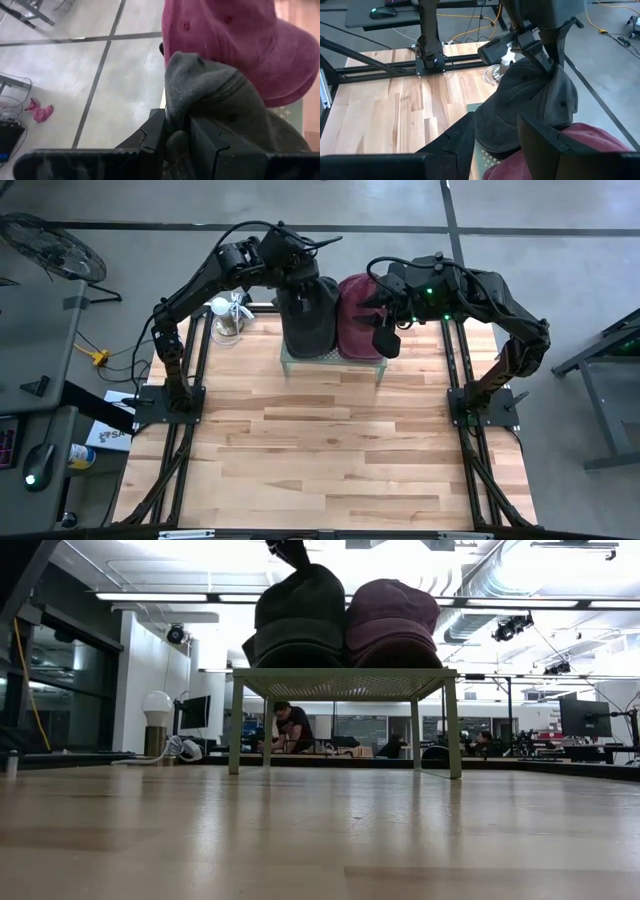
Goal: Pick & Place hat
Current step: Stack the black cap on the other black caps on the shelf, then return to Home Position
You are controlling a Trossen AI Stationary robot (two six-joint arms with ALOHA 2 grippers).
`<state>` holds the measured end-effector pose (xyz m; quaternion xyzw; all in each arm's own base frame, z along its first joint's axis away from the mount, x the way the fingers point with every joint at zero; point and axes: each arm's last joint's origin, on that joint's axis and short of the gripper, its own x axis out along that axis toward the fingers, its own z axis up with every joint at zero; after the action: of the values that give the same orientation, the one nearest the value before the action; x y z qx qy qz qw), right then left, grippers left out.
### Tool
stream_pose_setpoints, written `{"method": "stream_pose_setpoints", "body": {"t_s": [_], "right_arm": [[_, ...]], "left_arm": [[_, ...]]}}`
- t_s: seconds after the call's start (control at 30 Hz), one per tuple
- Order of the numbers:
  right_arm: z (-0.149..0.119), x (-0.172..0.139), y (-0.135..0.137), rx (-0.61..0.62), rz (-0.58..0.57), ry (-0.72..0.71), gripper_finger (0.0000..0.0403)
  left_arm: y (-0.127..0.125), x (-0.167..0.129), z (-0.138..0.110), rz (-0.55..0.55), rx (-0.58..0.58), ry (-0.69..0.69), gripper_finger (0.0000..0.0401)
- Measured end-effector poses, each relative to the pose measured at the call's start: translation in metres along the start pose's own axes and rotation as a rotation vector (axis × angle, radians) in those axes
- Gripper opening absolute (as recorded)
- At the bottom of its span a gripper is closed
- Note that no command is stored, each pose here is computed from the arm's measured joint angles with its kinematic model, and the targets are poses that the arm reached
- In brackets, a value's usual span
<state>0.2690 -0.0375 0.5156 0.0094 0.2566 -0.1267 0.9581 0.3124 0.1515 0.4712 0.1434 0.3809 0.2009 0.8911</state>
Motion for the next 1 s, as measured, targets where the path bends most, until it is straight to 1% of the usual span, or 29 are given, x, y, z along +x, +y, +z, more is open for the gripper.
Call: {"method": "stream_pose_setpoints", "body": {"t_s": [0.17, 0.23, 0.3, 0.43, 0.53, 0.63, 0.73, 0.9, 1.0], "right_arm": [[-0.001, 0.000, 0.000, -0.002, 0.000, 0.009, 0.0140], [-0.001, 0.000, 0.000, -0.002, 0.000, 0.012, 0.0140], [-0.001, 0.000, 0.000, -0.002, 0.000, 0.012, 0.0140], [-0.001, 0.000, 0.000, -0.002, 0.000, 0.012, 0.0140], [-0.001, 0.000, 0.000, -0.003, 0.000, 0.012, 0.0140], [-0.001, 0.000, 0.000, -0.005, 0.000, 0.012, 0.0140], [-0.001, -0.001, 0.000, -0.031, 0.000, 0.010, 0.0140], [-0.001, -0.009, -0.002, -0.130, -0.015, -0.001, 0.0140], [-0.001, -0.015, -0.003, -0.128, -0.019, -0.014, 0.0140]], "left_arm": [[0.000, -0.004, 0.000, -0.017, 0.015, -0.010, 0.0071], [0.000, -0.005, 0.000, -0.026, 0.018, -0.017, 0.0083], [0.000, -0.005, 0.000, -0.031, 0.018, -0.019, 0.0105], [0.000, -0.005, 0.000, -0.025, 0.033, -0.019, 0.0171], [0.001, -0.005, -0.001, 0.009, 0.064, -0.004, 0.0218], [0.003, -0.009, -0.001, 0.073, 0.090, 0.018, 0.0248], [0.006, -0.018, -0.001, 0.125, 0.090, 0.012, 0.0263], [0.009, -0.043, -0.003, 0.217, 0.036, 0.005, 0.0267], [0.008, -0.063, -0.011, 0.242, 0.027, 0.035, 0.0267]]}}
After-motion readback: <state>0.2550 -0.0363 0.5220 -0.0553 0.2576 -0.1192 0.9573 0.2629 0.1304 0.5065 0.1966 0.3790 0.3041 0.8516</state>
